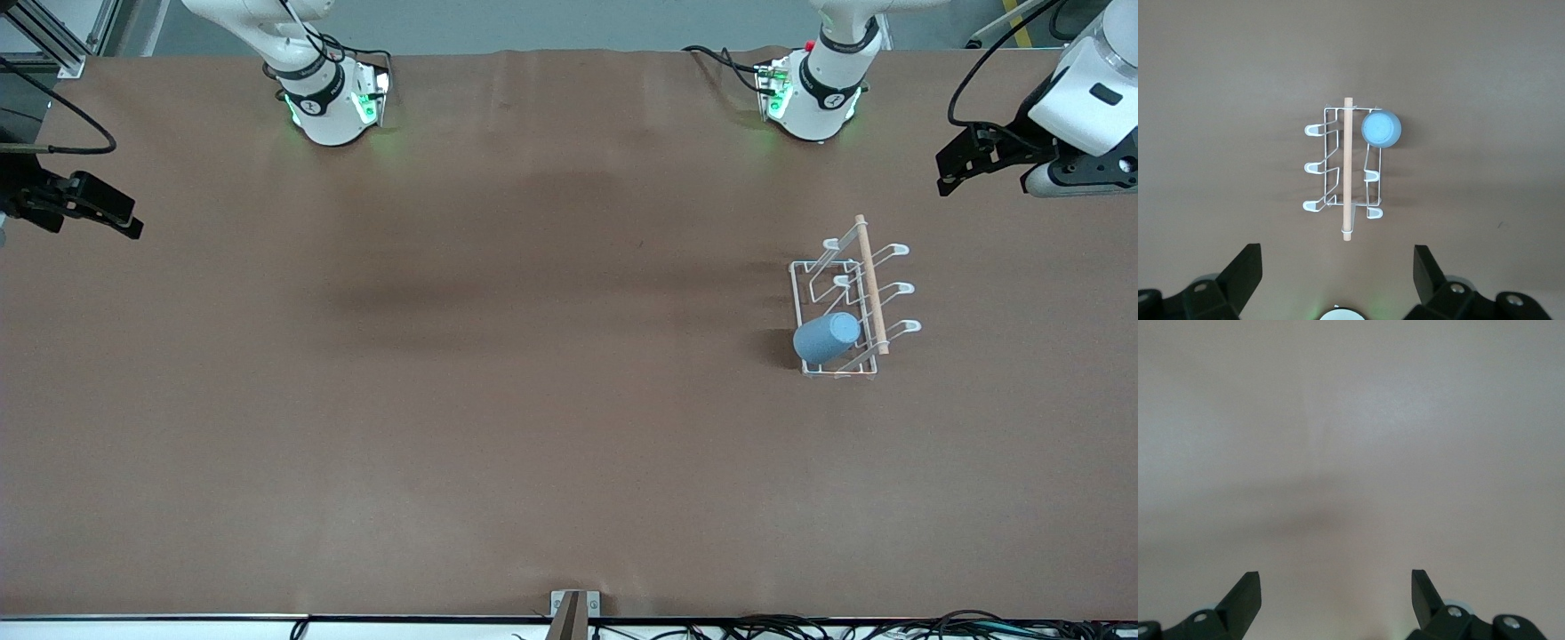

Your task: Hang cup on cup holder

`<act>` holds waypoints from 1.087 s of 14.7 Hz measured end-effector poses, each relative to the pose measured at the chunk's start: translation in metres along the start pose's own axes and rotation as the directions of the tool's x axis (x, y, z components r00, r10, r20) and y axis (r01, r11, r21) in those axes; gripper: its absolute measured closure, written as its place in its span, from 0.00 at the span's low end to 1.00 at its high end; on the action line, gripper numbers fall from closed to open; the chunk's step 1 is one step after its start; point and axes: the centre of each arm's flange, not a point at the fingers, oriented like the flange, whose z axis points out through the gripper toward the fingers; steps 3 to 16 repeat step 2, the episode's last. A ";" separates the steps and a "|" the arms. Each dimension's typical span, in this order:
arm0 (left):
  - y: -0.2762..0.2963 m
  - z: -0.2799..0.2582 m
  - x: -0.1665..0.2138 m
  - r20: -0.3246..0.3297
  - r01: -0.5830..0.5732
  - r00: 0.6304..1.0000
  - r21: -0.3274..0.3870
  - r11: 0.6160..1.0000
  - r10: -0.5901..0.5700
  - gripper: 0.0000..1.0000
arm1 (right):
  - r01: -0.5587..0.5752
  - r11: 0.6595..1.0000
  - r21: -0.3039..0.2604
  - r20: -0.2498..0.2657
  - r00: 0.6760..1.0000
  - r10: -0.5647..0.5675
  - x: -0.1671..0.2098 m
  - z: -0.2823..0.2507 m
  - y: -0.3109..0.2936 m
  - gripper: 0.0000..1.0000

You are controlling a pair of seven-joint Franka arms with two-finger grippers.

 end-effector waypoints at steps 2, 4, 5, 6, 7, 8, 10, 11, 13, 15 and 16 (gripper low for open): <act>0.001 -0.001 0.000 -0.002 -0.011 1.000 0.000 1.000 0.011 0.00 | 0.000 1.000 0.000 0.000 1.000 0.000 0.000 0.000 0.000 0.00; 0.001 -0.001 0.000 -0.002 -0.011 1.000 0.000 1.000 0.011 0.00 | 0.000 1.000 0.000 0.000 1.000 0.000 0.000 0.000 0.000 0.00; 0.001 -0.001 0.000 -0.002 -0.011 1.000 0.000 1.000 0.011 0.00 | 0.000 1.000 0.000 0.000 1.000 0.000 0.000 0.000 0.000 0.00; 0.001 -0.001 0.000 -0.002 -0.011 1.000 0.000 1.000 0.011 0.00 | 0.000 1.000 0.000 0.000 1.000 0.000 0.000 0.000 0.000 0.00; 0.001 -0.001 0.000 -0.002 -0.011 1.000 0.000 1.000 0.011 0.00 | 0.000 1.000 0.000 0.000 1.000 0.000 0.000 0.000 0.000 0.00; 0.001 -0.001 0.000 -0.002 -0.011 1.000 0.000 1.000 0.011 0.00 | 0.000 1.000 0.000 0.000 1.000 0.000 0.000 0.000 0.000 0.00; 0.001 -0.001 0.000 -0.002 -0.011 1.000 0.000 1.000 0.011 0.00 | 0.000 1.000 0.000 0.000 1.000 0.000 0.000 0.000 0.000 0.00; 0.001 -0.001 0.000 -0.002 -0.011 1.000 0.000 1.000 0.011 0.00 | 0.000 1.000 0.000 0.000 1.000 0.000 0.000 0.000 0.000 0.00; 0.001 -0.001 0.000 -0.002 -0.011 1.000 0.000 1.000 0.011 0.00 | 0.000 1.000 0.000 0.000 1.000 0.000 0.000 0.000 0.000 0.00; 0.001 -0.001 0.000 -0.002 -0.011 1.000 0.000 1.000 0.011 0.00 | 0.000 1.000 0.000 0.000 1.000 0.000 0.000 0.000 0.000 0.00; 0.001 -0.001 0.000 -0.002 -0.011 1.000 0.000 1.000 0.011 0.00 | 0.000 1.000 0.000 0.000 1.000 0.000 0.000 0.000 0.000 0.00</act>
